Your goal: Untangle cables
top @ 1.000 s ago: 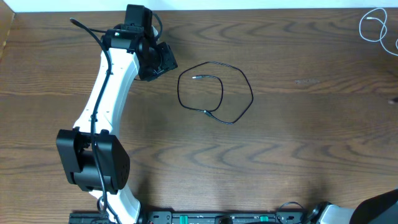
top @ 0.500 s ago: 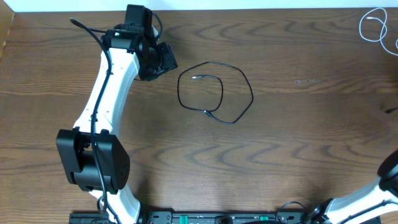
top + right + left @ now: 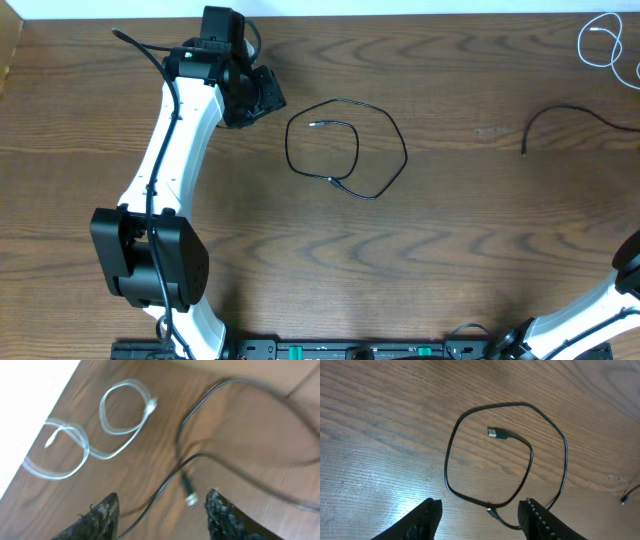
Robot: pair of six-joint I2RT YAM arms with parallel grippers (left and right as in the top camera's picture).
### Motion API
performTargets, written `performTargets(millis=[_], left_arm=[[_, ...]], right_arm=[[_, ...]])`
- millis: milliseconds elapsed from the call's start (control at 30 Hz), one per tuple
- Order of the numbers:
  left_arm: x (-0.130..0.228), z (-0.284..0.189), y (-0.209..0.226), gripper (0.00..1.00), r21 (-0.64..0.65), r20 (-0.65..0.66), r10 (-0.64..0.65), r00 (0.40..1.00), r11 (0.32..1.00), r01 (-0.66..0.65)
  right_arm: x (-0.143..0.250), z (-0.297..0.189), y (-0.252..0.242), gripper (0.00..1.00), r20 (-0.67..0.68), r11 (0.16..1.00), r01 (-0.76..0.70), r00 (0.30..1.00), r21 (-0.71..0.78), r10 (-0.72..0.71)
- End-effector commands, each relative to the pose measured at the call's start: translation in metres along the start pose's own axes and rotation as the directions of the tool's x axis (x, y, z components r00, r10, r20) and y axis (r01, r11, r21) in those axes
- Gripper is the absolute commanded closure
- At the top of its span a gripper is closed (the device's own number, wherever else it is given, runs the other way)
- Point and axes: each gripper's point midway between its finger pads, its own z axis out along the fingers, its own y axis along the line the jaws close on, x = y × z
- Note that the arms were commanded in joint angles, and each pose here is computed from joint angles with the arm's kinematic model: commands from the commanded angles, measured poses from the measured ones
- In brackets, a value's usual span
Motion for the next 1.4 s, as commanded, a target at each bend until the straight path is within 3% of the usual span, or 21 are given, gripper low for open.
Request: performTargets(millis=[0, 233, 400, 567, 667, 833, 1067, 1200, 1367], left_arm=[[0.002, 0.006, 0.007, 0.46, -0.022, -0.011, 0.001, 1.0, 1.0, -0.001], [0.002, 0.006, 0.006, 0.46, -0.021, -0.009, 0.002, 1.0, 1.0, -0.002], [-0.001, 0.006, 0.005, 0.38, -0.016, 0.002, 0.005, 1.0, 1.0, -0.005], [-0.004, 0.006, 0.012, 0.35, -0.053, 0.018, 0.004, 1.0, 0.999, -0.003], [-0.008, 0.005, 0.019, 0.22, -0.097, 0.043, 0.007, 0.999, 0.995, -0.002], [-0.007, 0.005, 0.021, 0.2, -0.105, 0.042, 0.006, 0.999, 0.994, -0.001], [-0.005, 0.005, 0.022, 0.2, -0.11, 0.033, 0.003, 0.999, 0.994, 0.001], [-0.005, 0.005, 0.022, 0.16, -0.11, 0.032, 0.003, 0.999, 0.994, 0.0], [-0.005, 0.005, 0.022, 0.15, -0.109, 0.032, 0.002, 0.999, 0.994, 0.001]], right_arm=[[0.032, -0.012, 0.063, 0.45, -0.114, 0.962, 0.104, 0.984, -0.254, -0.137], [0.145, -0.047, 0.16, 0.31, -0.252, 0.796, 0.288, 0.844, -0.532, -0.473], [0.227, -0.078, 0.209, 0.27, -0.283, 0.687, 0.372, 0.712, -0.624, -0.642], [0.309, -0.105, 0.241, 0.26, -0.29, 0.592, 0.449, 0.575, -0.669, -0.765], [0.361, -0.109, 0.246, 0.25, -0.322, 0.568, 0.507, 0.493, -0.649, -0.808], [0.43, -0.113, 0.249, 0.24, -0.369, 0.54, 0.54, 0.399, -0.645, -0.839], [0.457, -0.11, 0.218, 0.22, -0.502, 0.635, 0.625, 0.409, -0.454, -0.762], [0.459, -0.114, 0.2, 0.22, -0.541, 0.641, 0.672, 0.405, -0.371, -0.737], [0.47, -0.117, 0.189, 0.21, -0.563, 0.626, 0.686, 0.37, -0.37, -0.739]])
